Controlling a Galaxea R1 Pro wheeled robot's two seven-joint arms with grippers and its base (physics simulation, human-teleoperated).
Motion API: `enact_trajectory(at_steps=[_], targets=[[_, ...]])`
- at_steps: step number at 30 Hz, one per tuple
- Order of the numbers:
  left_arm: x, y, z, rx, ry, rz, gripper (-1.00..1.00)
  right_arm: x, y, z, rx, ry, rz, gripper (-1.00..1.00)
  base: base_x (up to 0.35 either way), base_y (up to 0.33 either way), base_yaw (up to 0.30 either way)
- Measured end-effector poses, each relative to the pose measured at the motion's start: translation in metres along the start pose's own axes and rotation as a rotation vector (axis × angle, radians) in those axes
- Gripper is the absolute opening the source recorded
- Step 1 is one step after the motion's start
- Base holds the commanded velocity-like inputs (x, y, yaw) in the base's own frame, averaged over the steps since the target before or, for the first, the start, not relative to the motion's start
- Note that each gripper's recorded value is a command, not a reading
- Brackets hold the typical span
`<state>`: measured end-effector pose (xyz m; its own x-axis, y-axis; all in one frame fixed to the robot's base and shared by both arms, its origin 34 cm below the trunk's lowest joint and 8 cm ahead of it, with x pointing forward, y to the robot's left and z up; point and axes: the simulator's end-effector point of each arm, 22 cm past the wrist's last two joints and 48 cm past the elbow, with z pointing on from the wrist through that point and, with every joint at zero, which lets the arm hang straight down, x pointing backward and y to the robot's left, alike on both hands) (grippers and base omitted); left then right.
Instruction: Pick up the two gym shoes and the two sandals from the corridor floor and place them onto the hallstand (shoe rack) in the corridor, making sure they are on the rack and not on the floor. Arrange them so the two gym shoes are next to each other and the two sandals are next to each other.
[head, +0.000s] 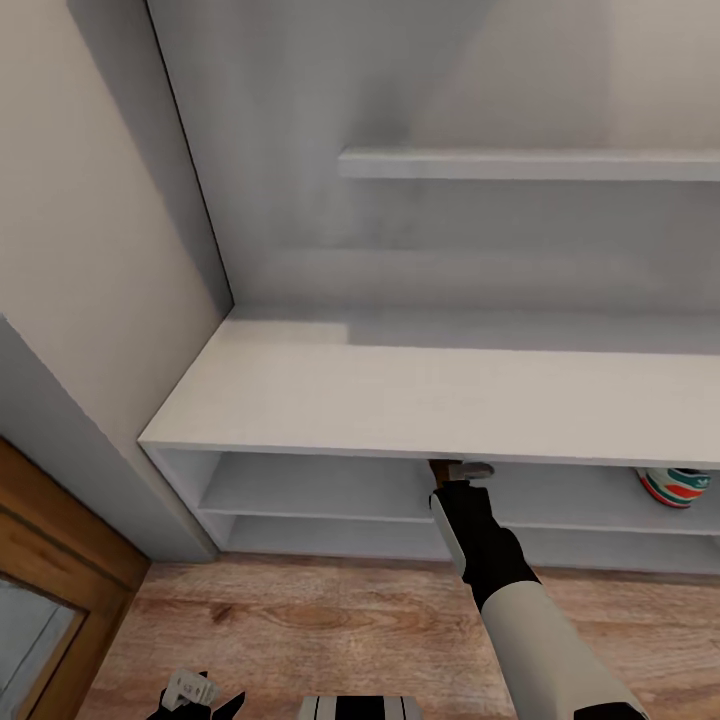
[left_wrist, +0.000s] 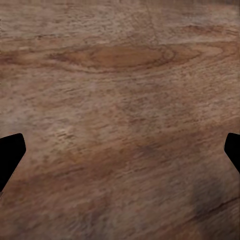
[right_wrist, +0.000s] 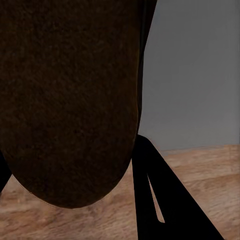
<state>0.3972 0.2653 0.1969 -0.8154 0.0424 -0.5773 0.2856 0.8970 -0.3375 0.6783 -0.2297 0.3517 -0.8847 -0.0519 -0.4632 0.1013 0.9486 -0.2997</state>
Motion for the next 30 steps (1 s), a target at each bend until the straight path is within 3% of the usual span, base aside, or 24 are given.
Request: enact_trajectory(at_steps=[13,14,23,30], targets=[[0.0001,0.0000,0.0001,0.000,0.000,0.000,1.00,0.0001,0.0002,0.0002,0.000,0.000,0.000,-1.00,0.056,0.000,0.000],[0.0001,0.0000,0.0001,0.000,0.000,0.000,1.00,0.0001,0.0002,0.0002,-0.001,0.000,0.000,1.00,0.001,0.000,0.000],[0.0000,0.0001,0.0001,0.000,0.000,-0.001,1.00,0.0005,-0.0002,0.0003,0.002,0.001,0.001,1.00,-0.015,0.000,0.000],[0.0002,0.0004,0.0001,-0.001,0.000,-0.001,1.00,0.0009,0.0000,0.0008,0.002,0.002,0.001,1.00,-0.247,0.000,0.000]])
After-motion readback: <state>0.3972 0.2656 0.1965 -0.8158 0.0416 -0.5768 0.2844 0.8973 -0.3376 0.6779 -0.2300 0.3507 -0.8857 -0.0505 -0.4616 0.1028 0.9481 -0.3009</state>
